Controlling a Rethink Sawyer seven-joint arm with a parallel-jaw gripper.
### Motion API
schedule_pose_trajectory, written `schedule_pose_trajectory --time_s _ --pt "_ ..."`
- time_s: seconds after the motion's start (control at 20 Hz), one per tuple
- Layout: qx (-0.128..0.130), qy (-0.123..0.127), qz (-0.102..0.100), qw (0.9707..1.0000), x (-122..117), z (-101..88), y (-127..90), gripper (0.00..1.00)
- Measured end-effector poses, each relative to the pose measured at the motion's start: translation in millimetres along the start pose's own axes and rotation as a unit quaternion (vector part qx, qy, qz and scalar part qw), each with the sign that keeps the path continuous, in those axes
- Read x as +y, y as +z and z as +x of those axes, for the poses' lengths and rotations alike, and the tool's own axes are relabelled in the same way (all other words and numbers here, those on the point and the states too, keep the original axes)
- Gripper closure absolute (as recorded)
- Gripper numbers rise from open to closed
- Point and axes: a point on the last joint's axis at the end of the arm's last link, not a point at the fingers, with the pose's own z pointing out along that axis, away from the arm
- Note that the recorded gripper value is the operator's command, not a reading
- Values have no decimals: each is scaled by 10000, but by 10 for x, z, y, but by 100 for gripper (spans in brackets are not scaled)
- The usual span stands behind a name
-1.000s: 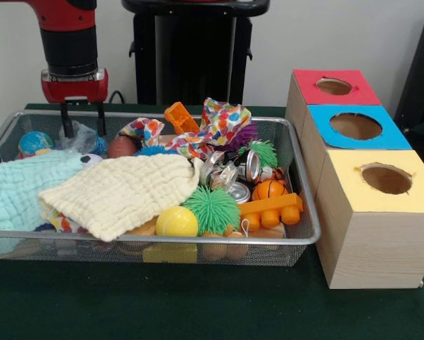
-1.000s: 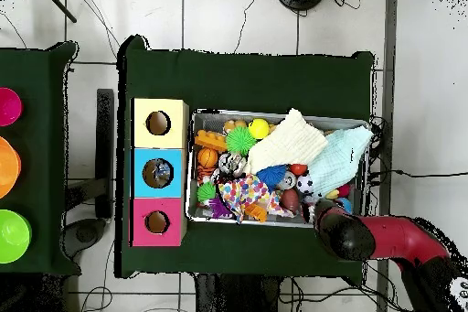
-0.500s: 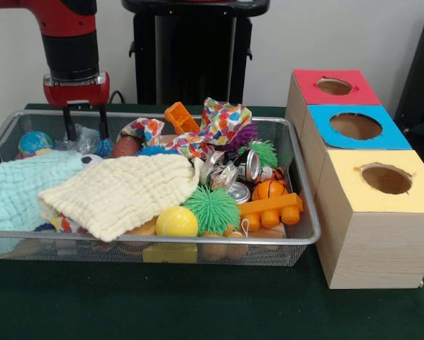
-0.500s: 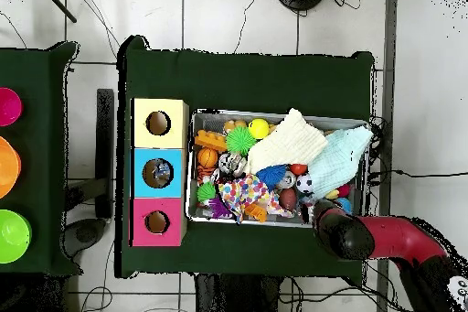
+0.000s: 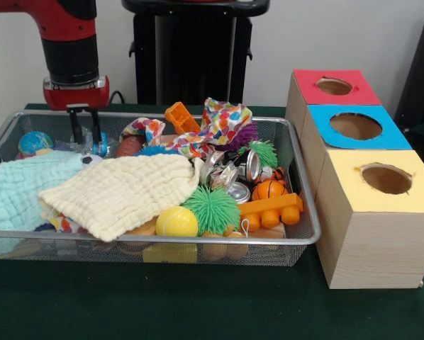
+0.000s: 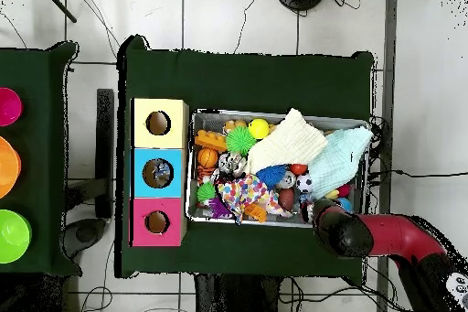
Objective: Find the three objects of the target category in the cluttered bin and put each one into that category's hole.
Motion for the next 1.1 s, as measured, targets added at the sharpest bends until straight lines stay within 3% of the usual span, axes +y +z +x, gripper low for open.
schedule_pose_trajectory --time_s 0.8,1.1 --pt "54 -80 128 9999 7 -36 -7 100" --pt "41 -33 243 9997 78 -162 -332 100"
